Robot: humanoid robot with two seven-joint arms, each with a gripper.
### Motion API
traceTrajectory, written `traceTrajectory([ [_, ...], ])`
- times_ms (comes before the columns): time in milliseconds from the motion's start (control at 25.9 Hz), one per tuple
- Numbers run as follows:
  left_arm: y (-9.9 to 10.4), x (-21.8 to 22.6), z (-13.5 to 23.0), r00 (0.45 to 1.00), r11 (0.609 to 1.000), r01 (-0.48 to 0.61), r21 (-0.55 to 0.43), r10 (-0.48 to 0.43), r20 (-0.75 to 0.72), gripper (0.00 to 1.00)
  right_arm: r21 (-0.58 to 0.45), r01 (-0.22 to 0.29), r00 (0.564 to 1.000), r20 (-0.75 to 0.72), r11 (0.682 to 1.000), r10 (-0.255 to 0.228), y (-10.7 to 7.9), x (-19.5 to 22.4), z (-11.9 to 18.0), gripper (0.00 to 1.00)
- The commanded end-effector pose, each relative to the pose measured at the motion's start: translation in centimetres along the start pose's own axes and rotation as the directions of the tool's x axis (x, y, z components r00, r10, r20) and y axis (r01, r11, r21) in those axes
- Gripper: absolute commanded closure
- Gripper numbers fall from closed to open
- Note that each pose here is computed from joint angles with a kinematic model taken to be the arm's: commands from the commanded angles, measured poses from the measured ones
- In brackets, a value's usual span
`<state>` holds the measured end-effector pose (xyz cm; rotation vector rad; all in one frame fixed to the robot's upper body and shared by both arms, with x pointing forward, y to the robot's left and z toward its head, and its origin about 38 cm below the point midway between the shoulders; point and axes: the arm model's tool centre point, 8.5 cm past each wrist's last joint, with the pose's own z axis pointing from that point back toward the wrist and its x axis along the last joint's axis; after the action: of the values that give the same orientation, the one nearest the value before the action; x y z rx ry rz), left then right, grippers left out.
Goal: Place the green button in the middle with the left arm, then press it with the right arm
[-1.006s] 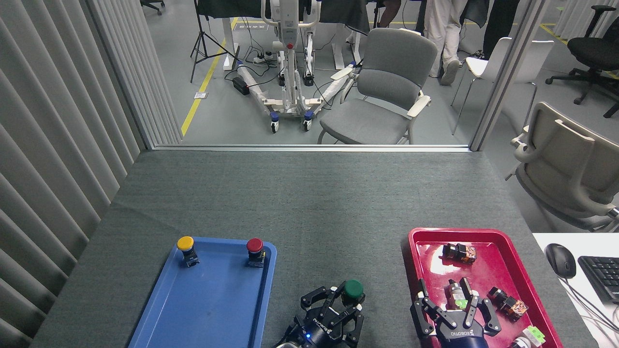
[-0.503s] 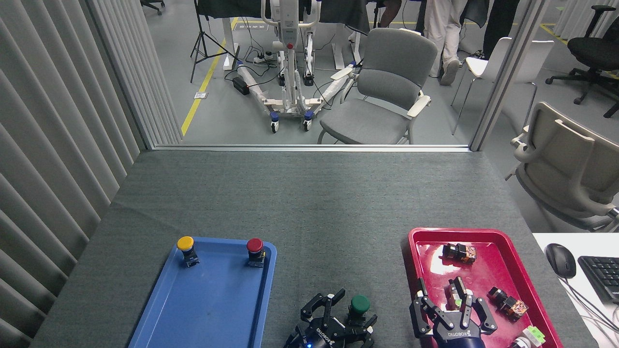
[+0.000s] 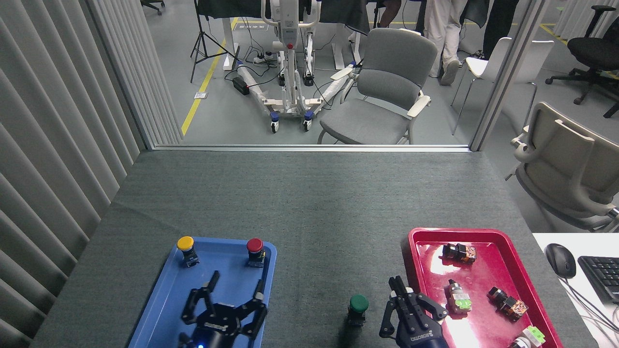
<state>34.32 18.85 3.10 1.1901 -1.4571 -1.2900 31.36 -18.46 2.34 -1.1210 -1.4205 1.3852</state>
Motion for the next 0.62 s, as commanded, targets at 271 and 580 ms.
traceTrajectory([
  [271, 0.9, -8.8, 1.7, 0.992, 0.987, 0.084, -0.137, -0.096, -0.081, 0.01, 0.077, -0.011, 0.994, 0.108, 0.997, 0.002, 2.6, 4.6, -0.3, 1.0],
  [580, 0.8, -8.2, 1.6, 0.993, 0.988, 0.075, -0.138, -0.086, -0.076, 0.01, 0.168, -0.014, 0.996, 0.084, 0.986, -0.001, 5.7, 5.3, 0.0, 1.0],
])
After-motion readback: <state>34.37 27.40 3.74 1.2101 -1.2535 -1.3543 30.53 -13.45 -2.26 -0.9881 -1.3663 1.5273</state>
